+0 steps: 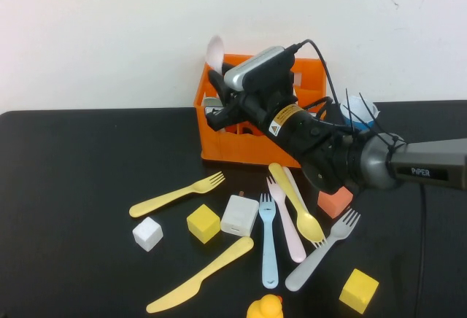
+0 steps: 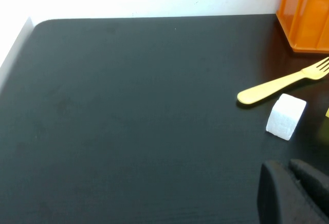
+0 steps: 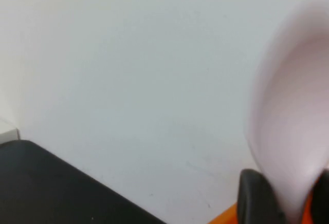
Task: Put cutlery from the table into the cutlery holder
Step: Place the spoon on the box, then pick up the knife
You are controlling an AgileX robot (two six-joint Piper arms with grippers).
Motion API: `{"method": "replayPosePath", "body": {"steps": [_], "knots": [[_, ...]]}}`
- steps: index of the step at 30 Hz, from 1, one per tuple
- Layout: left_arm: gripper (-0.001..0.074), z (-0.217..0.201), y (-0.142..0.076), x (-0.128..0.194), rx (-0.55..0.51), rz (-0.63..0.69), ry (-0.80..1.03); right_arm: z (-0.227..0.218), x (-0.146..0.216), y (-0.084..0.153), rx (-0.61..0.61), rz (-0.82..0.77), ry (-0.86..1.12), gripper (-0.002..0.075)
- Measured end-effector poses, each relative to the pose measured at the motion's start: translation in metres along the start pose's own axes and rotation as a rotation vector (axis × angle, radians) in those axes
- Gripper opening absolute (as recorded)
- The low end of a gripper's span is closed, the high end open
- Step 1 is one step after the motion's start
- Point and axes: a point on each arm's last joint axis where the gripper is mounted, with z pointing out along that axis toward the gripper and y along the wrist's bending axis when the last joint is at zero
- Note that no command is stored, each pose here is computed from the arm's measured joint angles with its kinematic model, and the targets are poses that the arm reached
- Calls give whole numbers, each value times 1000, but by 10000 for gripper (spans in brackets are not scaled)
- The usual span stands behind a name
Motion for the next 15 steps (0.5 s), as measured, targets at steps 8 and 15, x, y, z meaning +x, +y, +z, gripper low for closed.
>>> {"method": "replayPosePath", "body": {"steps": [8, 15], "knots": [[-1, 0, 0, 0, 0, 2, 0, -1, -12, 0, -3, 16, -50, 306], [-1, 0, 0, 0, 0, 2, 0, -22, -76, 1, -18, -6, -154, 308]]}}
